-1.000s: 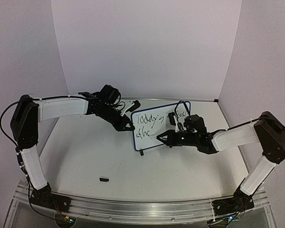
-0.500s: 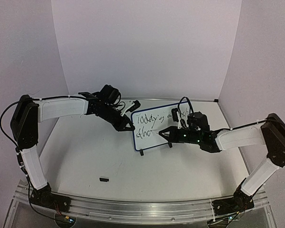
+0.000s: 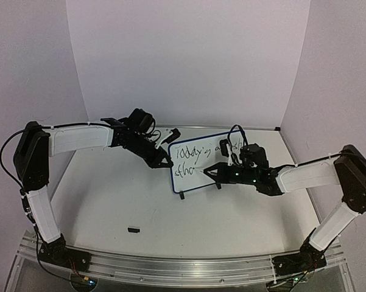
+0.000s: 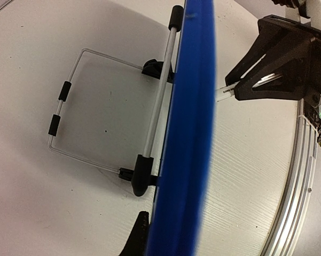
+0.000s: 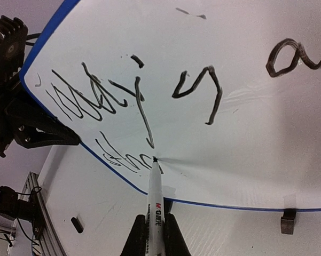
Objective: Write a sentence on the whiteboard
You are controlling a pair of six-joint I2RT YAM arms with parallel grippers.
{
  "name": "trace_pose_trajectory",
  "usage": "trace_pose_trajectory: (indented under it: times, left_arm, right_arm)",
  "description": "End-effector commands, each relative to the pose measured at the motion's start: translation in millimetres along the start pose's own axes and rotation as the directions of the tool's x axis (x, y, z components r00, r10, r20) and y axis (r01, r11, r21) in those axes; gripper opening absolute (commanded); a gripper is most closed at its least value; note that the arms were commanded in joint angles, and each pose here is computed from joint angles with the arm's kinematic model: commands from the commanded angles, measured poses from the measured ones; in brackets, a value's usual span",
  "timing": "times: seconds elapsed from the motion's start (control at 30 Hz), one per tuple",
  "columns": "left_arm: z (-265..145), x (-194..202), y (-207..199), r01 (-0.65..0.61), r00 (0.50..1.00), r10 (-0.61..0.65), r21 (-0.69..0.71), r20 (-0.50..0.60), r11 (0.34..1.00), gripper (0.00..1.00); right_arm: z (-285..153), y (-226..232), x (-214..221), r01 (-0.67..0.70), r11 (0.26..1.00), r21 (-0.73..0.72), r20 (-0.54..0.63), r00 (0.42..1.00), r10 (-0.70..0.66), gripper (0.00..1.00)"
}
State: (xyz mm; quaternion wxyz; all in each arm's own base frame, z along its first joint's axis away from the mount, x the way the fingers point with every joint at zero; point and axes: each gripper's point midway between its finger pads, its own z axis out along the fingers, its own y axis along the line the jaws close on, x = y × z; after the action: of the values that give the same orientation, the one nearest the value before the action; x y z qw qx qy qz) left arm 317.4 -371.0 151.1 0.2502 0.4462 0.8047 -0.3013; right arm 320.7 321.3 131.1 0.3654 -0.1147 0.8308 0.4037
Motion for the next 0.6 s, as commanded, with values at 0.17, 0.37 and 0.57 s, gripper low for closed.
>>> trace_pose_trajectory:
  times: [0.17, 0.37, 0.57]
  left_arm:
    - [0.6, -2.4, -9.5, -0.018, 1.000, 0.019, 0.019, -0.018, 1.000, 0.00]
    - [0.2, -2.8, -9.7, -0.019, 1.000, 0.020, 0.019, -0.016, 1.000, 0.00]
    - [0.3, -2.7, -9.7, -0.019, 1.000, 0.019, 0.019, -0.017, 1.000, 0.00]
  right_arm:
    - [4.4, -9.6, 6.6, -0.007, 1.000, 0.030, -0.014, 1.000, 0.008, 0.00]
    - [3.1, -13.0, 6.7, -0.002, 0.998, 0.056, -0.021, 1.000, 0.004, 0.00]
    - [-2.2, -14.3, 3.8, 0.008, 0.997, 0.078, -0.012, 1.000, -0.007, 0.00]
